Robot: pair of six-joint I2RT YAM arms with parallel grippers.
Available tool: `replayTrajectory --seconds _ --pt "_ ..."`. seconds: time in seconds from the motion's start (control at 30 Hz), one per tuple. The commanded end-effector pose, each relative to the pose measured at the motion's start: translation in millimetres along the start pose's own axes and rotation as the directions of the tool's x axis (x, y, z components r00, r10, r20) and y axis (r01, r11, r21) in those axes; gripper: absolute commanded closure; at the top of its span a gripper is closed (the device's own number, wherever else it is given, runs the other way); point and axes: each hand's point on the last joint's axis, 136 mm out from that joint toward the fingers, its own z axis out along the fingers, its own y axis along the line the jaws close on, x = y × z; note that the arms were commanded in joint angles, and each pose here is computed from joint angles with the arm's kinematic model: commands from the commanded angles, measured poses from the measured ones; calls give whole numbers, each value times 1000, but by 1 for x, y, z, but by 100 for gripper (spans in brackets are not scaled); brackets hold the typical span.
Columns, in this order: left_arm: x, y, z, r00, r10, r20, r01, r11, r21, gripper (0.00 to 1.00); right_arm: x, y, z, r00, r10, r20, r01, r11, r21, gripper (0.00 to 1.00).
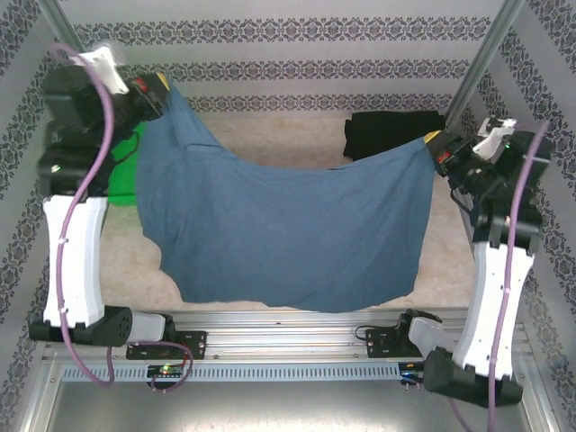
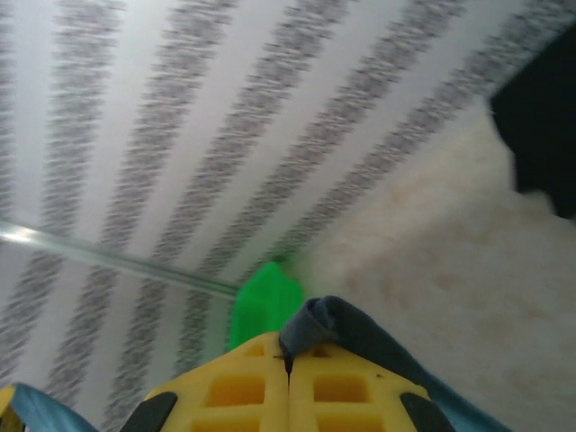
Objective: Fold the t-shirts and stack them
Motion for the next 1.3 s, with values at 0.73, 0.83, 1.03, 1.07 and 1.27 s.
replayTrajectory --seconds 0.73,0.83,1.03,1.07,1.27 --pt "176 190 255 925 -41 -378 -37 979 -198 100 -32 -282 260 963 24 -268 96 900 426 100" --pt "173 187 258 928 -62 -367 -11 981 -192 100 -36 -288 265 962 23 -273 101 896 433 100" --pt "158 156 233 930 -134 -342 92 986 -136 100 -37 -280 247 965 14 -262 102 900 423 100" --pt "159 151 227 928 -155 -338 118 985 -128 100 -34 -279 241 964 11 -265 107 898 427 100" --pt "188 135 174 876 -322 -360 292 947 -134 100 -8 -282 208 957 29 -287 106 890 444 100"
